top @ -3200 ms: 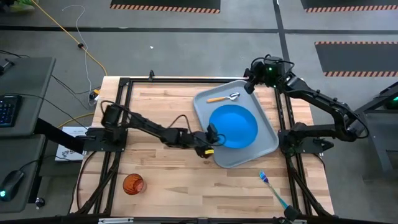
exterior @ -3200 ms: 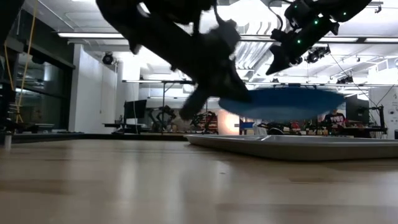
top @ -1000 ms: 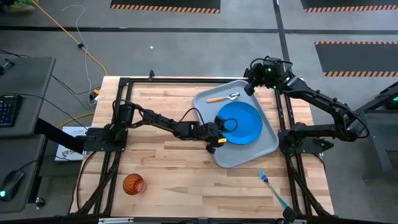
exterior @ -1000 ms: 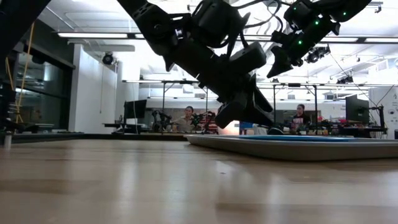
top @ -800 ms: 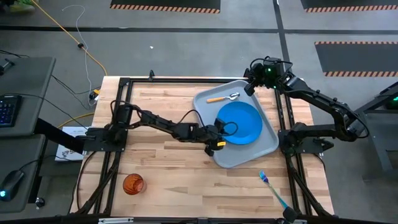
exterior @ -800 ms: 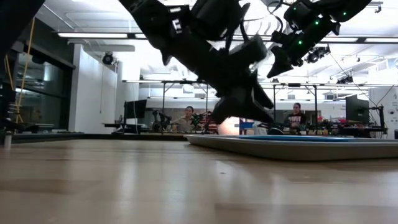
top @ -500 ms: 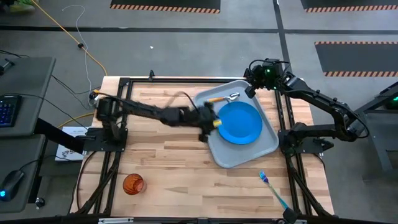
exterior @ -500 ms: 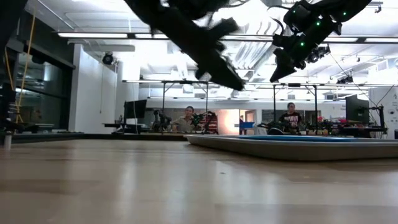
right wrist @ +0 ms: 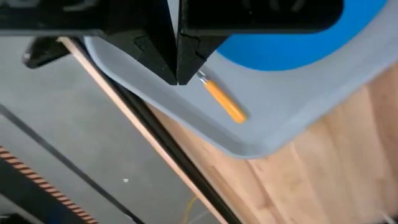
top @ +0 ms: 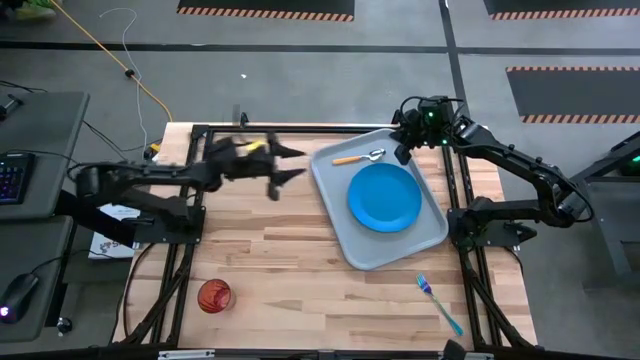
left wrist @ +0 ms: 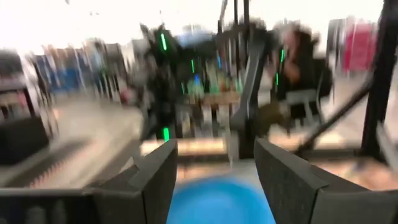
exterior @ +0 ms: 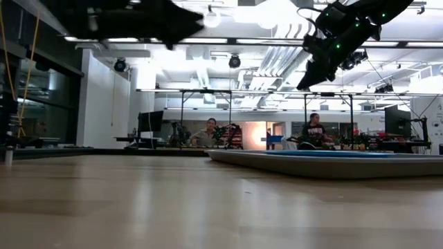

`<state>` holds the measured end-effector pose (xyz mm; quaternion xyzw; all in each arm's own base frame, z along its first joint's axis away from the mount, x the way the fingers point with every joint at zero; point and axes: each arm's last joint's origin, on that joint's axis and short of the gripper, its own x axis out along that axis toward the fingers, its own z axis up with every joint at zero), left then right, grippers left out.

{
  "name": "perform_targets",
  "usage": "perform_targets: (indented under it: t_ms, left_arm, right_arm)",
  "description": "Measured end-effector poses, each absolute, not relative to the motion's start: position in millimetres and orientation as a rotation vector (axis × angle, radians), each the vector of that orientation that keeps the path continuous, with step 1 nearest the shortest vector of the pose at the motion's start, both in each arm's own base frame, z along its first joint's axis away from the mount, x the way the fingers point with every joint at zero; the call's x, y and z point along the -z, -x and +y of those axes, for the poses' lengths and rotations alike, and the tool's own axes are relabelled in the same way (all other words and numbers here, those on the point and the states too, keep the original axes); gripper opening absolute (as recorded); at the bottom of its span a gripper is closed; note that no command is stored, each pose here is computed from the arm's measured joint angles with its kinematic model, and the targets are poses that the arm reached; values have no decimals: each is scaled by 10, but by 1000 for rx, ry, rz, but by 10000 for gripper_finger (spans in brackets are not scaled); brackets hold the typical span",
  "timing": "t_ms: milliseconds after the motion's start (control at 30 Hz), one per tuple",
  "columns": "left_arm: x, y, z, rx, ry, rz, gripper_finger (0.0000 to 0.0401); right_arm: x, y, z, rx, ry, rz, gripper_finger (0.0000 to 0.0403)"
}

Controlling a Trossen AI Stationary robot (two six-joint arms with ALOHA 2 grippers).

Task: Pick and place plate/cup/fork/spoon on tray
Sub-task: Put the blue fork on the gray serving tray to the right of the yellow spoon

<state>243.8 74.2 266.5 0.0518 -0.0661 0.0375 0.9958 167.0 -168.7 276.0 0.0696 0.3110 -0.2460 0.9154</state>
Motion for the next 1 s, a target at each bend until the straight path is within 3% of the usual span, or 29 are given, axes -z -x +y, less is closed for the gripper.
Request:
perform_targets:
  t_ms: [233,500,733,867,1000]
  left_arm:
    - [-2671,-1938,692,-126,-50,-266,200]
    - [-2632,-1823,749,-163,-21,-208,200]
    - [-2631,-1816,770,-174,-23,-208,200]
    - [-2632,-1815,770,-174,-24,-208,200]
    - [-2632,-1816,769,-174,-24,-208,200]
  right_arm:
    - [-2777,-1685,-1687,495,-160,610,0]
    - [-2806,-1704,-1694,468,-151,570,0]
    - [-2817,-1835,-1560,100,-354,455,6]
    - [-2791,-2003,-1352,40,-461,494,38]
    - [-2723,-2075,-1079,28,-561,659,96]
